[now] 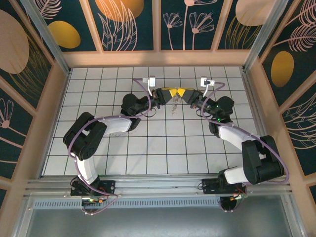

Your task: Put the keys on the keyring

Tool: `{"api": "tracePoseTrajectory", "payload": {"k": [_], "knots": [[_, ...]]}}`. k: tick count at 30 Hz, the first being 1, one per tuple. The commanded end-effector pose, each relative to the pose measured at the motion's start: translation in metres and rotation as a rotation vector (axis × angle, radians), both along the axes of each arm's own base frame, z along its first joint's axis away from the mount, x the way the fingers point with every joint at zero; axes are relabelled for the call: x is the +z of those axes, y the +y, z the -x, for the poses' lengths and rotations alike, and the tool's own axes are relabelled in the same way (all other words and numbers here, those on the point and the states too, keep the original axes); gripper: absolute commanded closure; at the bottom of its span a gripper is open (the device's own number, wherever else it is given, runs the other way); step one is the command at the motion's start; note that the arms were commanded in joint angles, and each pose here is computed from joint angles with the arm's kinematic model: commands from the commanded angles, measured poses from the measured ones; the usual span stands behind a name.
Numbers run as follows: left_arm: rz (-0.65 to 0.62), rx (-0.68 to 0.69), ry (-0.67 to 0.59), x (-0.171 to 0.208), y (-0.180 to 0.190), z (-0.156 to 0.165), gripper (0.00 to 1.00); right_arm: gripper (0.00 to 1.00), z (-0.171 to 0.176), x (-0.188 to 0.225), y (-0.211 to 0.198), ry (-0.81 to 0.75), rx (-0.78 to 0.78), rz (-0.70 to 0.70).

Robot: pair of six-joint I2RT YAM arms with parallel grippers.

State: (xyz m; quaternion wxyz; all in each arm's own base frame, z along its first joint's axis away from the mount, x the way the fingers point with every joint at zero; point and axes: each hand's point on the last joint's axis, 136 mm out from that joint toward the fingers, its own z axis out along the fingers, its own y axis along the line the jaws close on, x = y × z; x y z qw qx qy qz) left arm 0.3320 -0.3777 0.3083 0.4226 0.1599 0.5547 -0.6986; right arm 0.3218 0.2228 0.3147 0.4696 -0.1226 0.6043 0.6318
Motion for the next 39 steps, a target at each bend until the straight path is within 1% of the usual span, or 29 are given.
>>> {"api": "tracePoseTrajectory", "payload": {"k": [1, 3, 5, 10, 11, 15, 16, 17, 18, 21, 24, 25, 31, 33, 36, 39], "knots": [[0.041, 0.014, -0.034, 0.015, 0.004, 0.001, 1.00, 1.00, -0.002, 0.016, 0.000, -0.051, -0.014, -0.028], [0.026, 0.042, 0.000, 0.011, 0.004, -0.006, 1.00, 1.00, -0.004, 0.014, -0.003, -0.042, -0.033, -0.031], [0.002, 0.071, 0.038, 0.006, 0.003, -0.013, 0.92, 1.00, -0.008, 0.012, -0.007, -0.028, -0.057, -0.029], [0.003, 0.134, 0.084, 0.004, 0.010, -0.023, 0.67, 1.00, -0.017, 0.000, -0.021, 0.019, -0.130, -0.033], [0.002, 0.145, 0.096, 0.004, 0.012, -0.025, 0.63, 1.00, -0.018, -0.001, -0.024, 0.023, -0.143, -0.034], [-0.021, 0.199, 0.136, 0.005, 0.016, -0.033, 0.53, 1.00, -0.022, -0.008, -0.032, 0.039, -0.175, -0.031], [-0.027, 0.219, 0.150, 0.006, 0.018, -0.038, 0.34, 1.00, -0.024, -0.010, -0.032, 0.044, -0.179, -0.029], [-0.034, 0.229, 0.160, 0.006, 0.018, -0.040, 0.07, 1.00, -0.025, -0.011, -0.033, 0.046, -0.180, -0.028], [-0.036, 0.237, 0.158, 0.010, 0.018, -0.040, 0.01, 1.00, -0.026, -0.013, -0.033, 0.050, -0.182, -0.027], [-0.042, 0.259, 0.182, 0.014, 0.021, -0.045, 0.01, 1.00, -0.029, -0.018, -0.033, 0.063, -0.179, -0.023], [-0.064, 0.297, 0.235, 0.010, 0.022, -0.055, 0.01, 1.00, -0.032, -0.023, -0.032, 0.074, -0.177, -0.027], [-0.047, 0.310, 0.232, 0.024, 0.027, -0.054, 0.01, 1.00, -0.033, -0.024, -0.032, 0.076, -0.175, -0.028], [-0.059, 0.386, 0.339, 0.031, 0.033, -0.069, 0.01, 1.00, -0.039, -0.037, -0.030, 0.103, -0.165, -0.030], [-0.042, 0.420, 0.370, 0.032, 0.040, -0.072, 0.01, 1.00, -0.041, -0.040, -0.029, 0.110, -0.160, -0.034], [0.010, 0.473, 0.380, 0.038, 0.054, -0.071, 0.01, 1.00, -0.045, -0.045, -0.028, 0.122, -0.156, -0.039], [0.066, 0.523, 0.359, 0.044, 0.071, -0.066, 0.01, 1.00, -0.050, -0.049, -0.026, 0.131, -0.151, -0.048]]}}
